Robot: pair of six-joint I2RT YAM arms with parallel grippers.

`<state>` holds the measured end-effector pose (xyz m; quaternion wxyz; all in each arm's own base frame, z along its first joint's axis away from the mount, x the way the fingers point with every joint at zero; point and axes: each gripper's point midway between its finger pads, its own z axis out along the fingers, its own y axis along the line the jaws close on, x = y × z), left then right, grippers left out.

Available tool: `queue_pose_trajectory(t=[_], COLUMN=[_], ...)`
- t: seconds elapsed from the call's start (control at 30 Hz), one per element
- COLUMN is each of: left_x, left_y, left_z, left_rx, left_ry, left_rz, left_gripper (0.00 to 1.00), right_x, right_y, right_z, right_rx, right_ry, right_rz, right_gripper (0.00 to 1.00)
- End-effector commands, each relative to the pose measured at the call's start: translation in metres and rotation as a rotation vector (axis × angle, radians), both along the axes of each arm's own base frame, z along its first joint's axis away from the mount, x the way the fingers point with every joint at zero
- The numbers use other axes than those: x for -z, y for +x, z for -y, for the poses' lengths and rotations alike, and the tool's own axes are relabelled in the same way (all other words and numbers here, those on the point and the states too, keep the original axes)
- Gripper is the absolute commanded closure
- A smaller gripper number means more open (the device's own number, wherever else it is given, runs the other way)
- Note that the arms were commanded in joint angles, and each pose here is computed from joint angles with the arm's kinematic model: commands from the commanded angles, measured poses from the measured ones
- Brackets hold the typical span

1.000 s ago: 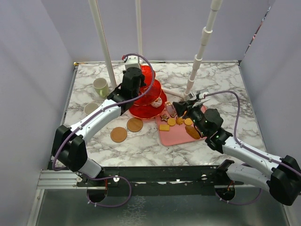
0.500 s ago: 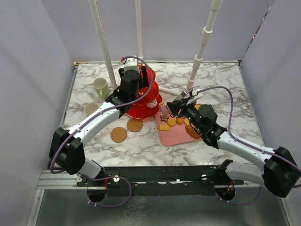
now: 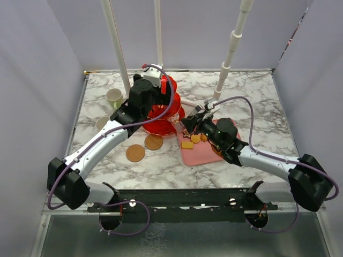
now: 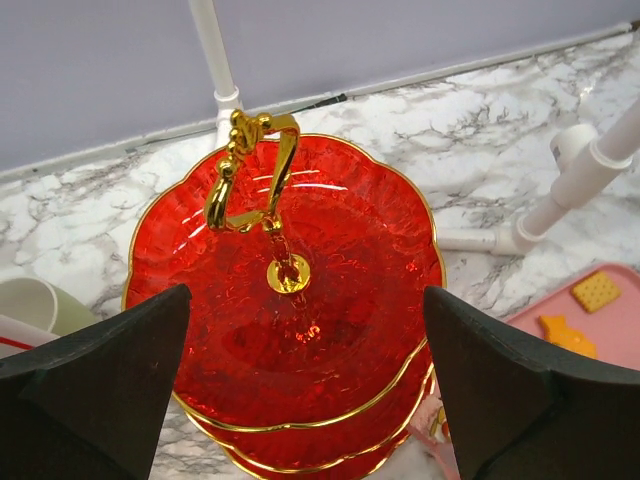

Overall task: Serve the afternoon tea
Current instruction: Adjust the desert table at the center of the board, then place the desert on the desert table.

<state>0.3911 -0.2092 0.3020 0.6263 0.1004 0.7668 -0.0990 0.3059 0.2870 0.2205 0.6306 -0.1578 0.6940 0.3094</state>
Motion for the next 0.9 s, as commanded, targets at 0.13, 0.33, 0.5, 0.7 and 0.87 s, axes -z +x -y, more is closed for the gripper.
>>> queue_pose_trajectory(t=[0.13,0.33,0.5,0.7,0.87], left_x=[-0.016,-0.024,-0.020,-0.024,-0.022], left_y=[-0.021,-0.029,-0.034,-0.035,-0.035], left_z=[-0.007,-0.022,-0.029,-0.030,-0.031], left_rx=[0.106,0.070,0.061,0.075,0.078], left_ry=[0.178,0.181,0.197,0.221,0.237], left_rz=[-0.031,-0.010,-0.017,-0.002,-0.015], left_gripper=[0.01,0.01,0.01,0.01,0.01], right_x=[-0.016,-0.003,0.010,0.024,0.034], right_y=[0.013,0.024,0.033,0.045,0.049], right_z=[-0.031,-0.045,-0.054,-0.059,-0.063], right_rx=[-0.051,-0.060,-0.063,-0.041,-0.042], right_ry=[0.038,0.017,0.006,-0.006,-0.015], right_rz=[0.065,0.064,0.063,0.069,0.065], right_gripper=[0.71,0.71,0.69,0.69,0.65])
